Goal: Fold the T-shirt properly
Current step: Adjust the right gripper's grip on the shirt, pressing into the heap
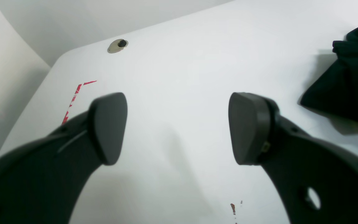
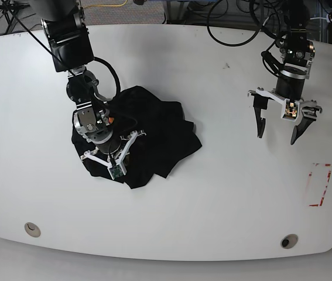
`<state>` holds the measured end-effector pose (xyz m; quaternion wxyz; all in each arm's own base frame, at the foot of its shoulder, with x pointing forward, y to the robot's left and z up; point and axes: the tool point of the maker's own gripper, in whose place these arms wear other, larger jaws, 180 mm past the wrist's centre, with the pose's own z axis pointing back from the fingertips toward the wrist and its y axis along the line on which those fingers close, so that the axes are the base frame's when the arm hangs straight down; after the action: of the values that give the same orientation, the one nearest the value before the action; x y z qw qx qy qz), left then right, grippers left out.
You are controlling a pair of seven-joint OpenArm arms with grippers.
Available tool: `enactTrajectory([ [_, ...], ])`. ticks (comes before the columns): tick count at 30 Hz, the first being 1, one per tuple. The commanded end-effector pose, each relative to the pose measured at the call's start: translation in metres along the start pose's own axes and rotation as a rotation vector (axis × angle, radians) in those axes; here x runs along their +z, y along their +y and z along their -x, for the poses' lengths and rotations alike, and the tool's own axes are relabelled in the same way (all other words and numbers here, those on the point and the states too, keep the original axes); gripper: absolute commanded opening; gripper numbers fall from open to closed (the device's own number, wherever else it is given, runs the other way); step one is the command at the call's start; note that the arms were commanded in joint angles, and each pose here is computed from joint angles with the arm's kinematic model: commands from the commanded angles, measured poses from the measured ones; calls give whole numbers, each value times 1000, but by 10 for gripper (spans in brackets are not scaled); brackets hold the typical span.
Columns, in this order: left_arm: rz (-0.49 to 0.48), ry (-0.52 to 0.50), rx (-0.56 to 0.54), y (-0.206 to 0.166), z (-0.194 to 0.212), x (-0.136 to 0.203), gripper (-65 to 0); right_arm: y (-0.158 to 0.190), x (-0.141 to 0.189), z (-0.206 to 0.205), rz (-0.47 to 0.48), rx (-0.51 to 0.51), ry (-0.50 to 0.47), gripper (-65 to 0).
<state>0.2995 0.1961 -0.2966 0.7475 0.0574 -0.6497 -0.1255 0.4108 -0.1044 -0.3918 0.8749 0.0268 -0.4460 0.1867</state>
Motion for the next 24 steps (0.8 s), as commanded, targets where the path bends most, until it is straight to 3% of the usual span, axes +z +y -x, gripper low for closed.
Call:
enactTrajectory([
  [1, -10, -48, -6, 4, -13, -2, -179, -4, 7, -30, 12, 11, -89, -650],
  [13, -9, -47, -3, 4, -13, -2, -179, 14, 50, -74, -2, 50, -192, -650],
  [24, 8, -45, 3, -3, -14, -10, -178, -2, 84, -92, 50, 17, -277, -650],
])
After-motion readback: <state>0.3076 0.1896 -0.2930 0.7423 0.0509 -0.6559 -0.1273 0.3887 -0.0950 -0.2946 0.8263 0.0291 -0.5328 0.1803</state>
